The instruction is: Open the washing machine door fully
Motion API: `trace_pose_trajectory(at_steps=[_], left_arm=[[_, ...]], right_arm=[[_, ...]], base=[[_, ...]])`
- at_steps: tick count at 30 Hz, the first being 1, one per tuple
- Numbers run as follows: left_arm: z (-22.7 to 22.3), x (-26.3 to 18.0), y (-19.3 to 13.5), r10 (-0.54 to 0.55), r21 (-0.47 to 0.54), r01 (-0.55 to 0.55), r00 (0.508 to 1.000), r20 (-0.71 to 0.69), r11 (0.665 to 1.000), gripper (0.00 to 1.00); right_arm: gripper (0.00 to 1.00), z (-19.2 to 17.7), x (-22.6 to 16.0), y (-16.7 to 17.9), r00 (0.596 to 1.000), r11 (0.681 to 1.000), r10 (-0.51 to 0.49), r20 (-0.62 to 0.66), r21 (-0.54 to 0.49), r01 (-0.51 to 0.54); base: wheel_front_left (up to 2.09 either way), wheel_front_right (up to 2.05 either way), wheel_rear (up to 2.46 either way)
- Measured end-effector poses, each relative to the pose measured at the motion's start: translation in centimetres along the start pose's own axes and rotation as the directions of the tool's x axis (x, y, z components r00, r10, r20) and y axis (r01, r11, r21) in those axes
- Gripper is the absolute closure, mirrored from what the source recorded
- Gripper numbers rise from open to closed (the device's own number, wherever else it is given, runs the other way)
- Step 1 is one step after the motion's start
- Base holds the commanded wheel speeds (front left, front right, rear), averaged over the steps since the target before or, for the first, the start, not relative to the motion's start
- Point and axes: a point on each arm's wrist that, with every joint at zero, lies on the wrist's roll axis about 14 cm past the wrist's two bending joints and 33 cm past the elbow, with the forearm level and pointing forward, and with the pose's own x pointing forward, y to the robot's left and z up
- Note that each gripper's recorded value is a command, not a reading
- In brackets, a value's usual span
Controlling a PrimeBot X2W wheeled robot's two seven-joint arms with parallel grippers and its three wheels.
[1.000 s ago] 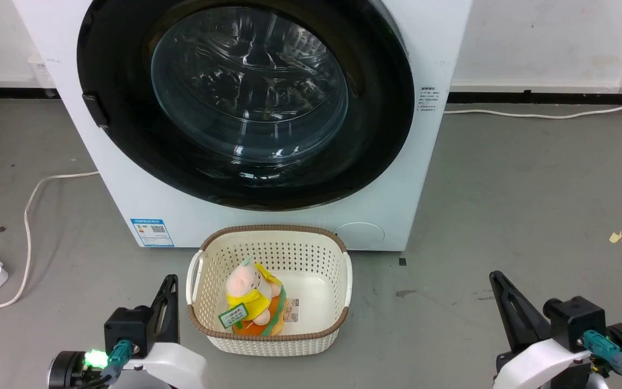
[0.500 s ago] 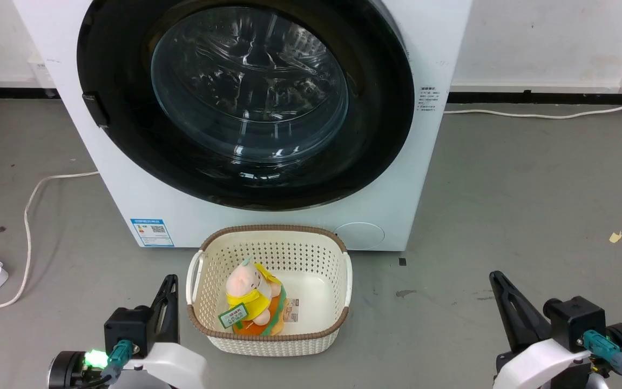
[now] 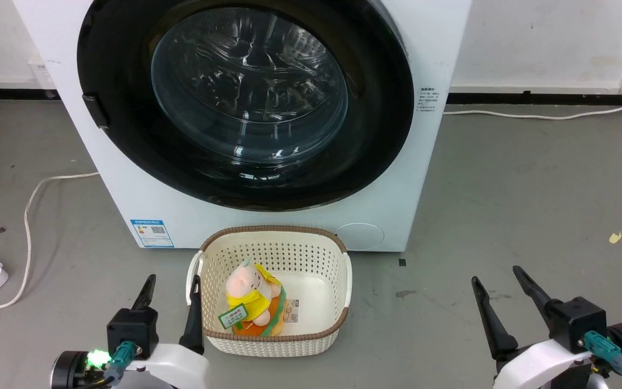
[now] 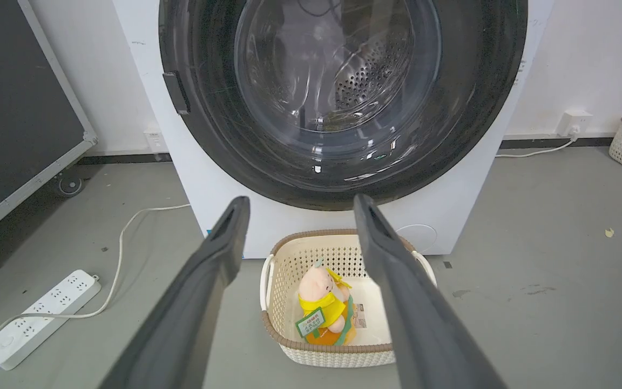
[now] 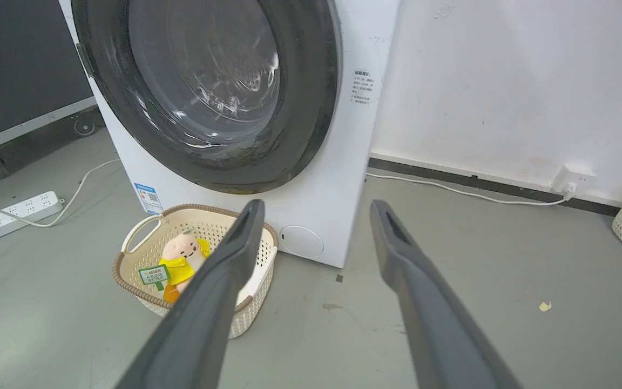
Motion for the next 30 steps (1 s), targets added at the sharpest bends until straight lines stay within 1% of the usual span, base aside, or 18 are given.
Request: trace_pose_trajectory(at_steps=[11, 16, 30], left_arm=[[0.0, 0.1, -0.4, -0.012, 0.0, 0.012, 1.0, 0.011, 1.0, 0.0], [-0.2, 0.2, -0.5, -0.014, -0.001, 0.014, 1.0, 0.012, 1.0, 0.0], [-0.8, 1.5, -1.0, -0.021, -0.002, 0.021, 1.0, 0.01, 1.0, 0.0]], right_arm=[[0.0, 0.0, 0.1, 0.0, 1.0, 1.0, 0.001, 0.016, 0.031, -0.001], [0.0, -0.4, 0.5, -0.2, 1.0, 0.997, -0.005, 0.011, 0.075, 0.004], [0.0, 1.7, 4.4, -1.3, 0.997, 0.975, -0.021, 0.074, 0.223, 0.004]], base=[[0.0, 0.0, 0.0], [0.0, 0.0, 0.0], [0.0, 0.0, 0.0]])
